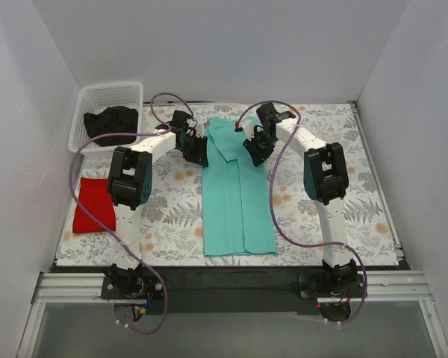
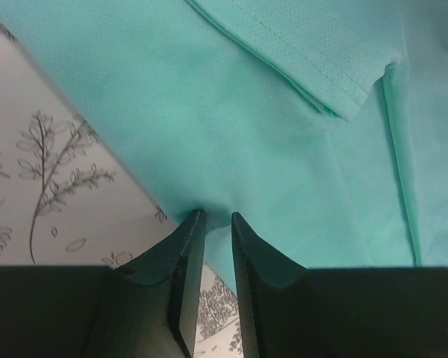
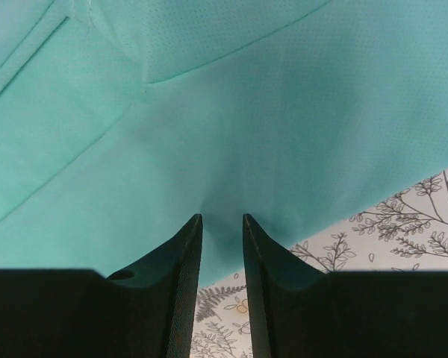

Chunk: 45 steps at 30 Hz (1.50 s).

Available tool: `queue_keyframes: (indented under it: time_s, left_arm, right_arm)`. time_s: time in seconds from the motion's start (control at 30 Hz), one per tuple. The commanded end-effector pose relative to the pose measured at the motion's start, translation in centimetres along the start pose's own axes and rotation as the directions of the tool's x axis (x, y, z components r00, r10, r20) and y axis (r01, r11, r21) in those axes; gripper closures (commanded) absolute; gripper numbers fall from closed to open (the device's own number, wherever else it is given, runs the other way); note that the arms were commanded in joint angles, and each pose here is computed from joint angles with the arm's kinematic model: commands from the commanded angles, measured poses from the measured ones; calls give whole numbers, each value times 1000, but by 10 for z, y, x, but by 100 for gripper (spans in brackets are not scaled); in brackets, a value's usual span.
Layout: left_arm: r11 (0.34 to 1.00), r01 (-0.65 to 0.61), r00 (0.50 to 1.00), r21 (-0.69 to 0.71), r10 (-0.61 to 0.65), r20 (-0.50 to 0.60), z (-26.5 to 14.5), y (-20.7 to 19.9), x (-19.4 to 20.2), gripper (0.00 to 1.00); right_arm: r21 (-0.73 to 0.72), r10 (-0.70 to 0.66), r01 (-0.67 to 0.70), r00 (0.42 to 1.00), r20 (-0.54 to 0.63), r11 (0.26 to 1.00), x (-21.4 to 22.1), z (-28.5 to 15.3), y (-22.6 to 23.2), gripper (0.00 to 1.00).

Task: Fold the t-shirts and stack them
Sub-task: Fold the tshirt

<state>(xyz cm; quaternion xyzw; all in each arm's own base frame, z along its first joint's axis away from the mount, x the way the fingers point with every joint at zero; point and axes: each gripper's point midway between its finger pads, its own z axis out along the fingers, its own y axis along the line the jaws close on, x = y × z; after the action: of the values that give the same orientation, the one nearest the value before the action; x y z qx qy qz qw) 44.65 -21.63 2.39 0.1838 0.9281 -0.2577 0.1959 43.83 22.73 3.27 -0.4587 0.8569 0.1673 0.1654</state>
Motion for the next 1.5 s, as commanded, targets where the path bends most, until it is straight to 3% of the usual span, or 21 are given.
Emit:
queue_keyframes:
  time_s: [0.0, 0.33, 0.43, 0.6, 0.63, 0.7, 0.73, 0.77, 0.8, 0.83, 0.87, 0.9, 1.0, 1.07, 1.13, 1.17, 1.2, 1.3, 1.33, 1.4, 1.47]
  left_arm:
    - [998, -6, 1000, -57, 7, 21, 11, 19, -12, 80]
    - [1000, -11, 996, -26, 13, 93, 12, 19, -47, 78]
    - [998, -61, 984, -15, 63, 165, -12, 4, -73, 75]
    - [978, -210, 928, 3, 198, 316, -77, -36, -112, 71]
    - [962, -273, 884, -12, 255, 392, -112, -56, -128, 68]
    - [931, -362, 827, -36, 339, 449, -141, -73, -130, 60]
    - [920, -391, 817, -21, 358, 452, -147, -79, -115, 56]
    - [880, -471, 739, -58, 430, 520, -182, -100, -120, 49]
    - [856, -512, 702, -70, 464, 540, -197, -110, -115, 25]
    - [834, -551, 699, -23, 477, 533, -193, -117, -92, 19]
    - [809, -587, 673, -26, 505, 541, -199, -124, -83, 18]
    - [770, -635, 611, -65, 552, 567, -223, -138, -75, 18]
    - [717, -696, 580, -27, 584, 567, -227, -153, -25, 17]
    - [689, -725, 580, 17, 598, 554, -225, -160, 7, 17]
    - [646, -760, 589, 74, 635, 500, -212, -160, 53, 16]
    - [625, -775, 584, 95, 652, 483, -207, -161, 69, 16]
    - [600, -789, 587, 133, 671, 454, -194, -163, 100, 16]
    - [544, -820, 566, 176, 730, 383, -163, -152, 160, 16]
    - [479, -864, 498, 155, 770, 399, -159, -160, 169, 18]
    - [444, -883, 468, 151, 817, 337, -137, -154, 198, 23]
    - [402, -908, 419, 121, 844, 336, -128, -155, 201, 26]
  right_arm:
    - [69, 20, -20, 1000, 7, 997, 0, 11, -22, 66]
    - [140, -15, 5, 997, 70, 990, -24, 8, -54, 62]
    - [161, -55, 34, 990, 130, 986, -47, -21, -51, 56]
    - [221, -177, 113, 939, 295, 969, -96, -115, -24, 40]
    - [233, -202, 130, 926, 320, 964, -101, -132, -18, 39]
    - [279, -278, 176, 879, 387, 944, -113, -186, 5, 32]
    - [270, -319, 222, 860, 398, 937, -110, -195, 17, 26]
    - [312, -373, 250, 818, 438, 916, -114, -230, 34, 10]
    - [325, -401, 272, 796, 453, 906, -114, -242, 43, 2]
    - [308, -424, 307, 781, 459, 900, -107, -241, 53, 2]
    - [327, -468, 344, 744, 476, 880, -106, -259, 71, 2]
    - [311, -486, 376, 733, 476, 873, -97, -256, 79, 2]
    - [284, -579, 505, 685, 443, 815, -59, -245, 116, 2]
    - [294, -664, 601, 607, 437, 743, -37, -246, 145, 2]
    - [225, -670, 641, 626, 400, 734, 2, -214, 160, 2]
    - [223, -696, 673, 596, 401, 705, 11, -213, 178, 2]
    - [153, -683, 683, 632, 365, 714, 42, -184, 184, 2]
    - [31, -684, 718, 649, 333, 696, 94, -144, 210, 2]
    - [12, -690, 727, 647, 324, 687, 103, -136, 214, 4]
    - [-32, -706, 750, 636, 311, 661, 128, -114, 224, 10]
    - [-42, -719, 764, 624, 306, 644, 138, -102, 229, 19]
